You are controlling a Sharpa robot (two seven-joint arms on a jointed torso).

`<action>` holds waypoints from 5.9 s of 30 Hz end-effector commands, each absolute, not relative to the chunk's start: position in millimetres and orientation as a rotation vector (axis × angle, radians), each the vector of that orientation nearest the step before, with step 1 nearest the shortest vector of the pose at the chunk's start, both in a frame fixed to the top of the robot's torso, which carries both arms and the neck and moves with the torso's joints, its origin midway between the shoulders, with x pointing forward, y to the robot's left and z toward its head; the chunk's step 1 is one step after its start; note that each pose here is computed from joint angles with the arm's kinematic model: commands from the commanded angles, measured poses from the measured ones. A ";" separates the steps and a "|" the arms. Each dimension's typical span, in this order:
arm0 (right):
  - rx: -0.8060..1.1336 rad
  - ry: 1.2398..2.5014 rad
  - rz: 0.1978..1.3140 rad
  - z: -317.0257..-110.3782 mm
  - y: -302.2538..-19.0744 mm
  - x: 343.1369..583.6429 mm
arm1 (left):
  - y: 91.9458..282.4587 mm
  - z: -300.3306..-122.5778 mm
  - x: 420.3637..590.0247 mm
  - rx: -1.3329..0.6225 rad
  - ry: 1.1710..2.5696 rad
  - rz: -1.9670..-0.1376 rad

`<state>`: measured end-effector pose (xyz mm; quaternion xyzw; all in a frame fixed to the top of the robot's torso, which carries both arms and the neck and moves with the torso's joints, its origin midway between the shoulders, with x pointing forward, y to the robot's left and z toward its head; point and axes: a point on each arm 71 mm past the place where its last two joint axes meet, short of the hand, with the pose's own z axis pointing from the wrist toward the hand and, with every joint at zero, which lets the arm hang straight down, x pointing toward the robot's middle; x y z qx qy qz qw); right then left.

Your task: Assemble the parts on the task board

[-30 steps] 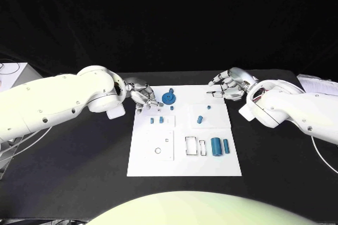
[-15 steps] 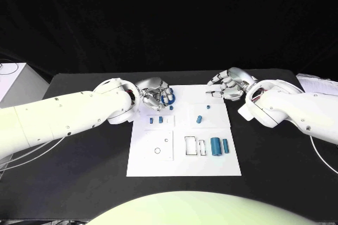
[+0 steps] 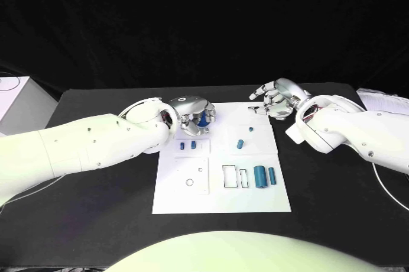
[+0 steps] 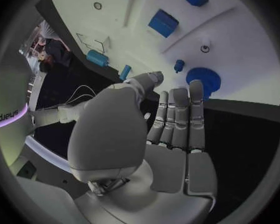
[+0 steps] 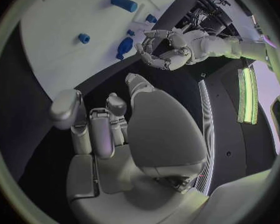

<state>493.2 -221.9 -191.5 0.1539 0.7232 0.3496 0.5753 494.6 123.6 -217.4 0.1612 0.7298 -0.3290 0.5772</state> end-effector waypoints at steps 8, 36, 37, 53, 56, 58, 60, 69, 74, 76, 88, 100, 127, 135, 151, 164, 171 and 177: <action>0.349 1.661 0.841 -189.1 -219.8 493.0 | 113.2 -227.4 496.2 0.495 1.803 -0.615; 0.348 1.674 0.843 -189.7 -219.9 492.0 | 111.2 -232.7 501.6 0.510 1.848 -0.545; 0.348 1.674 0.843 -189.7 -219.9 492.0 | 110.9 -232.7 501.3 0.510 1.849 -0.550; 0.348 1.681 0.842 -190.3 -219.3 492.4 | 109.3 -231.4 499.7 0.489 1.846 -0.607; 0.348 1.683 0.841 -190.4 -219.2 492.5 | 109.5 -231.1 500.0 0.482 1.841 -0.611; 0.348 1.683 0.841 -190.5 -219.2 492.5 | 109.7 -230.8 500.3 0.478 1.837 -0.613; 0.348 1.684 0.841 -190.5 -219.2 492.5 | 110.0 -230.8 500.5 0.476 1.838 -0.612; 0.348 1.684 0.841 -190.5 -219.1 492.5 | 111.3 -230.4 501.4 0.473 1.828 -0.616; 0.347 1.683 0.842 -190.4 -218.9 492.4 | 112.4 -228.0 501.5 0.465 1.798 -0.636; 0.347 1.682 0.842 -190.4 -219.0 492.4 | 112.9 -227.0 501.2 0.461 1.786 -0.644; 0.347 1.681 0.842 -190.3 -219.5 492.3 | 124.4 -211.3 493.2 0.409 1.760 -0.711; 0.349 1.680 0.839 -190.3 -220.8 492.3 | 148.2 -201.2 490.9 0.368 1.799 -0.694; 0.350 1.679 0.836 -190.3 -221.8 492.4 | 165.9 -217.2 500.5 0.365 1.869 -0.606; 0.350 1.679 0.835 -190.3 -222.1 492.4 | 164.6 -218.3 498.9 0.370 1.880 -0.610; 0.350 1.680 0.834 -190.4 -222.1 492.5 | 162.0 -219.4 497.3 0.376 1.895 -0.618; 0.350 1.679 0.834 -190.4 -222.3 492.6 | 161.9 -220.8 496.4 0.379 1.912 -0.613; 0.350 1.679 0.834 -190.3 -222.3 492.6 | 161.1 -223.1 496.2 0.383 1.920 -0.610; 0.350 1.679 0.834 -190.3 -222.6 492.5 | 160.1 -225.9 495.7 0.386 1.927 -0.610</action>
